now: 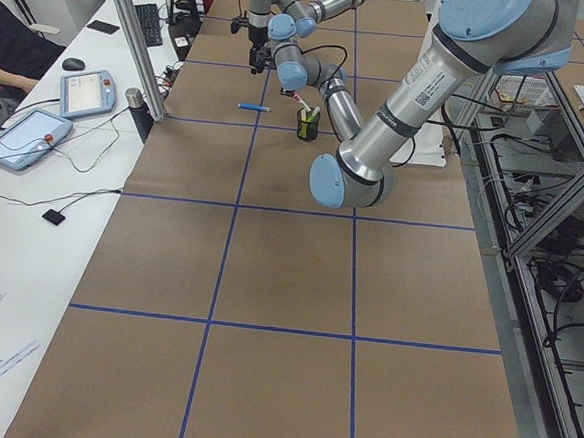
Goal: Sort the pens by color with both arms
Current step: 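Lift the red-capped white marker out of the cup with the left gripper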
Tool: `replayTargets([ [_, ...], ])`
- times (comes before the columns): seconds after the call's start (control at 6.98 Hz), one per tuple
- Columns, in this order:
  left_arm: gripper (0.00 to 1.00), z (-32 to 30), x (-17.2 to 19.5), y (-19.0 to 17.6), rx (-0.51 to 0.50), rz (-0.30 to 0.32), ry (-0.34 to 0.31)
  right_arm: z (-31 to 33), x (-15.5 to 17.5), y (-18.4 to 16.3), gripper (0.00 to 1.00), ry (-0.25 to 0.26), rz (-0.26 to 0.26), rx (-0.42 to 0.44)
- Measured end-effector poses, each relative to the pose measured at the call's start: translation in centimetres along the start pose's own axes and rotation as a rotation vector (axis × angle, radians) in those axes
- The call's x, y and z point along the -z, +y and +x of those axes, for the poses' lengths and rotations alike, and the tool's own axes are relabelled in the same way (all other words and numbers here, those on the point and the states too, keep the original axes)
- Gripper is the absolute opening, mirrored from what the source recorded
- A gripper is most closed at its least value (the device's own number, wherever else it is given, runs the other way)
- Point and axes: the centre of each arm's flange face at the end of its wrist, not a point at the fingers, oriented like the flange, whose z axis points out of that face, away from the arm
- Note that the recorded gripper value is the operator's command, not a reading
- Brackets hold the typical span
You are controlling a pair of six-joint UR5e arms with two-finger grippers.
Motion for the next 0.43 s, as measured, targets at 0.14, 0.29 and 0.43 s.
replayTargets([
  [0.14,0.17,-0.1,1.8,-1.2,0.003,0.029,0.007,-0.2,0.1,0.2,0.98,-0.005,0.002,0.004],
  [0.29,0.17,-0.6,3.2,-2.4,0.01,0.056,0.006,-0.6,0.4,0.5,0.98,-0.013,0.005,0.01],
  [0.43,0.17,-1.3,3.6,-3.9,0.019,0.074,-0.005,-1.1,0.7,1.2,0.98,-0.025,0.006,0.011],
])
